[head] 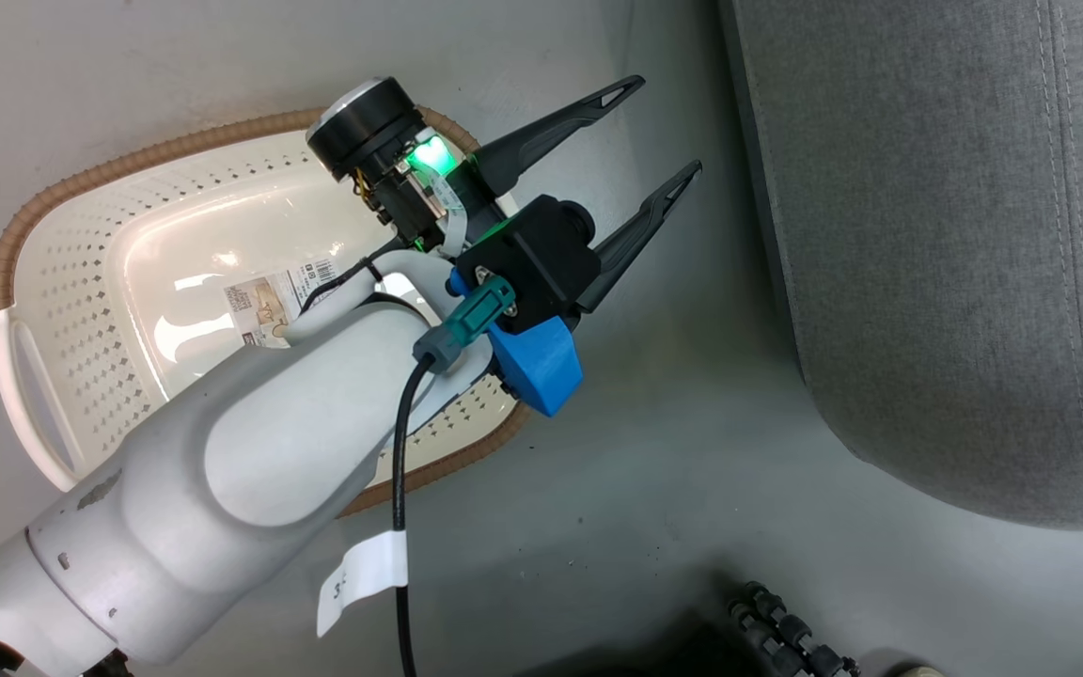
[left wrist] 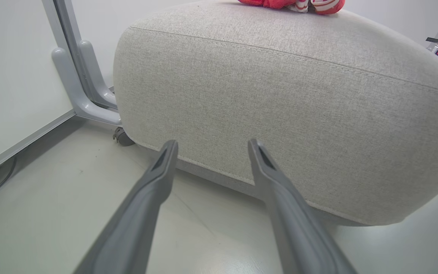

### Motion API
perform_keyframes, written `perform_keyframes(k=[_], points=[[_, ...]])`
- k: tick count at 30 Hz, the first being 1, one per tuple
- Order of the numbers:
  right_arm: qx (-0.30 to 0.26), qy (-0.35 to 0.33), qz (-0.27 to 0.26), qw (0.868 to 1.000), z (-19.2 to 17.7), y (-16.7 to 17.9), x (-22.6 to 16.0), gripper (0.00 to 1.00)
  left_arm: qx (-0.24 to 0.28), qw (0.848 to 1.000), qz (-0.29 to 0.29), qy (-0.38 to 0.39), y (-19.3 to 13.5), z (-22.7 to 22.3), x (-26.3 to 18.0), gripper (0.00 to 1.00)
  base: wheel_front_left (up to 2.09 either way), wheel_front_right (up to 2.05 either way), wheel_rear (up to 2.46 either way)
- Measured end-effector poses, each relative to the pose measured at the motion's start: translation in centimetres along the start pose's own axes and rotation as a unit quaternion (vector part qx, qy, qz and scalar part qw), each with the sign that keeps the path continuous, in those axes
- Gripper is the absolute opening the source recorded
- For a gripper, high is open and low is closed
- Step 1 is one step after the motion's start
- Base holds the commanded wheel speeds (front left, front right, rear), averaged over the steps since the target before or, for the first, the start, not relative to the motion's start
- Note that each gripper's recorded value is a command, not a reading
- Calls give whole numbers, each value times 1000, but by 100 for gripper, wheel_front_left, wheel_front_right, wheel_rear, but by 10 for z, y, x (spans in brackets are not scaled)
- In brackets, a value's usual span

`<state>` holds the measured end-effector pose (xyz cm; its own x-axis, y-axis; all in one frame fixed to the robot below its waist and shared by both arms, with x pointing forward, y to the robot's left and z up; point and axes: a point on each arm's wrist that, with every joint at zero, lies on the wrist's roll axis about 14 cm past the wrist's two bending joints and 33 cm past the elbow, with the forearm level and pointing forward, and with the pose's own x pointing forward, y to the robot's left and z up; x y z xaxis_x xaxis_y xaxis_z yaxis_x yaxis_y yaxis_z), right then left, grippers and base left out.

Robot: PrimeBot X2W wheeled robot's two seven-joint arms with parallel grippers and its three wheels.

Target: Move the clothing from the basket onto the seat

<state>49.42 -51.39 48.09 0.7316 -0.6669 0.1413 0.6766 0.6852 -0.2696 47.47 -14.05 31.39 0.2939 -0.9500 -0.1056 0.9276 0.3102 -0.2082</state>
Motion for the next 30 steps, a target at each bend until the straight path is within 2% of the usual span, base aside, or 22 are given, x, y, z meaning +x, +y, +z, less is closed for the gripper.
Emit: perform_keyframes(k=[5,6,7,8,17,30], points=[[4,45,4,999,-32,10,-15,0,1,1000,1,3,0,-1,-2,100,0,0,0],[7,48,2,999,-33,9,-15,38,1,1000,2,3,0,0,-2,100,0,0,0],[8,47,1,999,-32,7,-14,96,2,1000,2,4,1,0,-3,100,0,0,0],[9,44,1,999,-30,5,-13,100,3,1000,4,3,1,1,-4,100,0,0,0],[-9,48,31,998,-17,-10,-36,100,17,1000,12,-19,-4,32,-6,100,0,0,0],[-1,53,95,994,4,-14,-99,100,30,997,59,-50,-18,89,-24,100,0,0,0]])
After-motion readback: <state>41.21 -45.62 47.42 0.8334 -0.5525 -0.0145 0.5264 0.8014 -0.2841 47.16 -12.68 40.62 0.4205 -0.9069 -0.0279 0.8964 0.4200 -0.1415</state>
